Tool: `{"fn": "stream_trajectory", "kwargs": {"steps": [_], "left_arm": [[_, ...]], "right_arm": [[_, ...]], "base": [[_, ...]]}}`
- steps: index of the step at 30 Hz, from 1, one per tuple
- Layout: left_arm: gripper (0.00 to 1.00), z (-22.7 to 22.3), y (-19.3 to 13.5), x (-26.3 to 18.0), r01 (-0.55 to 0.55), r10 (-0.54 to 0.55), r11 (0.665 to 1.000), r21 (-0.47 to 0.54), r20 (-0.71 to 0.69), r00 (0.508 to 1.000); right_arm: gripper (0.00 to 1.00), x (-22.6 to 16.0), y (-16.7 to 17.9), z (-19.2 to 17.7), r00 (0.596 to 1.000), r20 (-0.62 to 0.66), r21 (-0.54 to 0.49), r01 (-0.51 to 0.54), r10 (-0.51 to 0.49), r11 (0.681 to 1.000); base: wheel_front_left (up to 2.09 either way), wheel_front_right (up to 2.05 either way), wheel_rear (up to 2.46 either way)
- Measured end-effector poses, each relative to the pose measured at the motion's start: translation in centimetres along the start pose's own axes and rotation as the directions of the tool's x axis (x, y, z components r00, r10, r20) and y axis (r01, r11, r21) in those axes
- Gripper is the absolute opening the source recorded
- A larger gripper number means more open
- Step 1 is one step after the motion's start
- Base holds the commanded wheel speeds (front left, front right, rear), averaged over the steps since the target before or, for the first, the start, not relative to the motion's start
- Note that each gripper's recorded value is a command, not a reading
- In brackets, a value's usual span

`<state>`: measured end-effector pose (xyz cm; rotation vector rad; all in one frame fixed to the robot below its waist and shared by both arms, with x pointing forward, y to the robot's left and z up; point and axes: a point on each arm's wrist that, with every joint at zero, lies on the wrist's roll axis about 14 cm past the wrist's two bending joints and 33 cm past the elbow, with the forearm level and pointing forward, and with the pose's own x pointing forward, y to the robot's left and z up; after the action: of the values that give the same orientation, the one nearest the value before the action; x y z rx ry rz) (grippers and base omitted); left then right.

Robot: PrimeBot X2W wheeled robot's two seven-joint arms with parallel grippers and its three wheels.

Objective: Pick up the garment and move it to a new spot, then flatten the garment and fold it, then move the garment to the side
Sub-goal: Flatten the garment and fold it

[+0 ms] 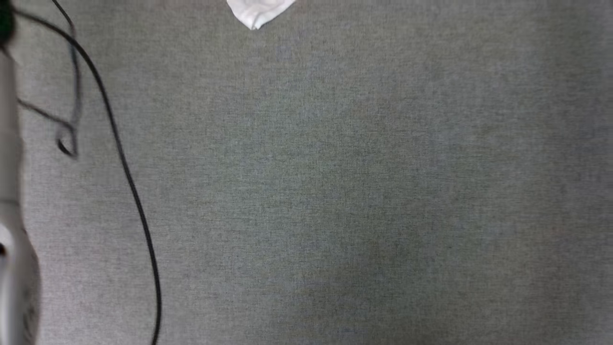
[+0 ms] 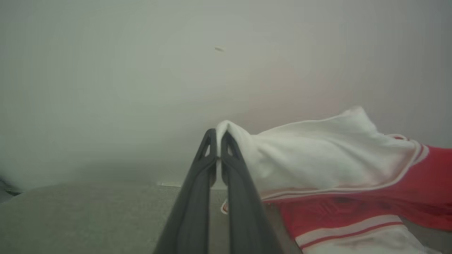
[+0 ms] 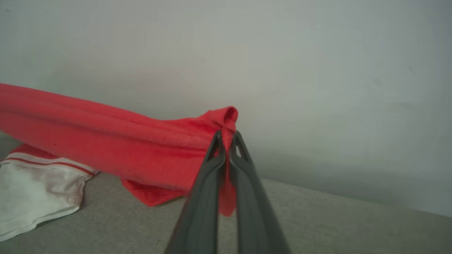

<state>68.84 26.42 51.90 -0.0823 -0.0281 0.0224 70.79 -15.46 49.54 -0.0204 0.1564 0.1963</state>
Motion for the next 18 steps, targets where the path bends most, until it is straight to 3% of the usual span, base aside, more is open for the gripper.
{"fn": "stream_trajectory", "kwargs": {"steps": [8, 18], "left_arm": [[0.0, -5.8, 0.6, -7.7, -0.026, 0.015, 0.996, -0.09, -0.127, 0.992], [0.0, -8.8, 1.8, -19.6, -0.072, 0.034, 0.984, -0.16, -0.23, 0.973]], "right_arm": [[0.0, -6.2, 1.2, -7.2, 0.991, -0.133, 0.06, -0.022, 0.03, 0.998], [0.0, -15.8, 1.5, -10.7, 0.986, -0.164, 0.129, -0.004, 0.026, 0.992]], "base": [[0.0, 0.0, 0.0], [0.0, 0.0, 0.0]]}}
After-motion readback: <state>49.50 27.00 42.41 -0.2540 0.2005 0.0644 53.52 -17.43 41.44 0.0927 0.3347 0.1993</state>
